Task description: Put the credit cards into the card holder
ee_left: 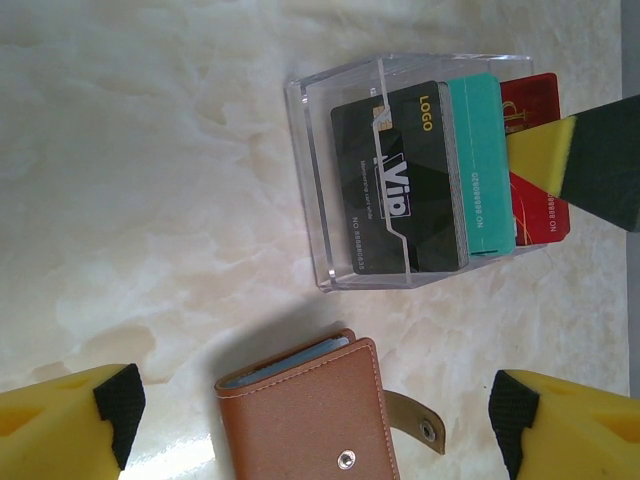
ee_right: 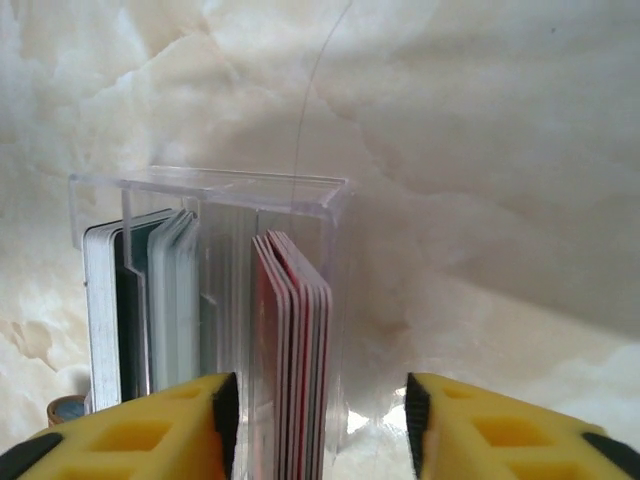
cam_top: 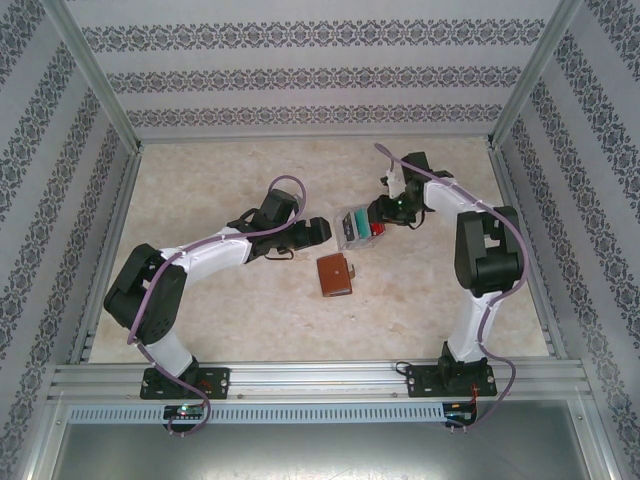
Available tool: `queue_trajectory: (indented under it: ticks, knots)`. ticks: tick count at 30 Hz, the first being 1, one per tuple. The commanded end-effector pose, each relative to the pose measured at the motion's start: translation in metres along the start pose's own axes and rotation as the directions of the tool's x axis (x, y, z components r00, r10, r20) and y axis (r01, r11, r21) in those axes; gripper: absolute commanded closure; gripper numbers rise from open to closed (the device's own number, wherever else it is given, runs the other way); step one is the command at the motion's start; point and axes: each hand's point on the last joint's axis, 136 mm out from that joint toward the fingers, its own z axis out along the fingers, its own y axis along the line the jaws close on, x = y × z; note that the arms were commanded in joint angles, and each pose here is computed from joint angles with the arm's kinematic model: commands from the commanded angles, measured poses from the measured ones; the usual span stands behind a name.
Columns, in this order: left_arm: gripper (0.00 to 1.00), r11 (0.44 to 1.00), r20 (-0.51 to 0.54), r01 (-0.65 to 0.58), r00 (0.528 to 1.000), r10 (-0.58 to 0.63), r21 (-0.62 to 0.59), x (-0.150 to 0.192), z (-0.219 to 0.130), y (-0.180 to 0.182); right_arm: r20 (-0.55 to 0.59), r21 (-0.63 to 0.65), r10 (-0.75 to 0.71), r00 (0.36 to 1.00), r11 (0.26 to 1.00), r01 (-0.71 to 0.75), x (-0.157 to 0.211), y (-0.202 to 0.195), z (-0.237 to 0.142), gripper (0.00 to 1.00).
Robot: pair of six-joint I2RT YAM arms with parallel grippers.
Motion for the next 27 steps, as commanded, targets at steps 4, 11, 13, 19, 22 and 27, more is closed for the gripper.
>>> queue_trajectory:
  ticks: [4, 11, 13, 19, 22, 27]
  knots:
    - [0.09, 0.999, 0.055, -0.027, 0.998, 0.026, 0.029, -0.016, -0.013, -0.013, 0.116, 0.063, -0.014, 0.993, 0.998, 0.007, -0.021, 0.016, -0.050, 0.41]
    - [0.03, 1.000, 0.113, -0.023, 0.993, 0.021, 0.017, -0.021, -0.020, -0.008, 0.159, 0.089, -0.059, 0.986, 0.995, 0.045, -0.015, 0.050, -0.064, 0.46]
    - [0.01, 1.000, 0.146, -0.006, 0.989, 0.005, 0.008, -0.025, -0.024, -0.004, 0.143, 0.099, -0.085, 0.986, 0.993, 0.072, -0.008, 0.064, -0.057, 0.47]
    - [0.01, 0.998, 0.235, 0.063, 0.970, -0.054, -0.029, -0.032, -0.039, 0.015, 0.105, 0.331, -0.183, 0.977, 0.933, 0.139, 0.004, 0.070, -0.027, 0.52]
    - [0.01, 0.996, 0.248, 0.088, 0.966, -0.077, -0.034, -0.032, -0.043, 0.024, 0.079, 0.330, -0.177, 0.981, 0.933, 0.142, 0.007, 0.074, -0.012, 0.54]
    - [0.01, 0.993, 0.251, 0.113, 0.963, -0.099, -0.045, -0.028, -0.045, 0.034, 0.006, 0.403, -0.209, 0.978, 0.895, 0.189, 0.012, 0.073, 0.009, 0.55]
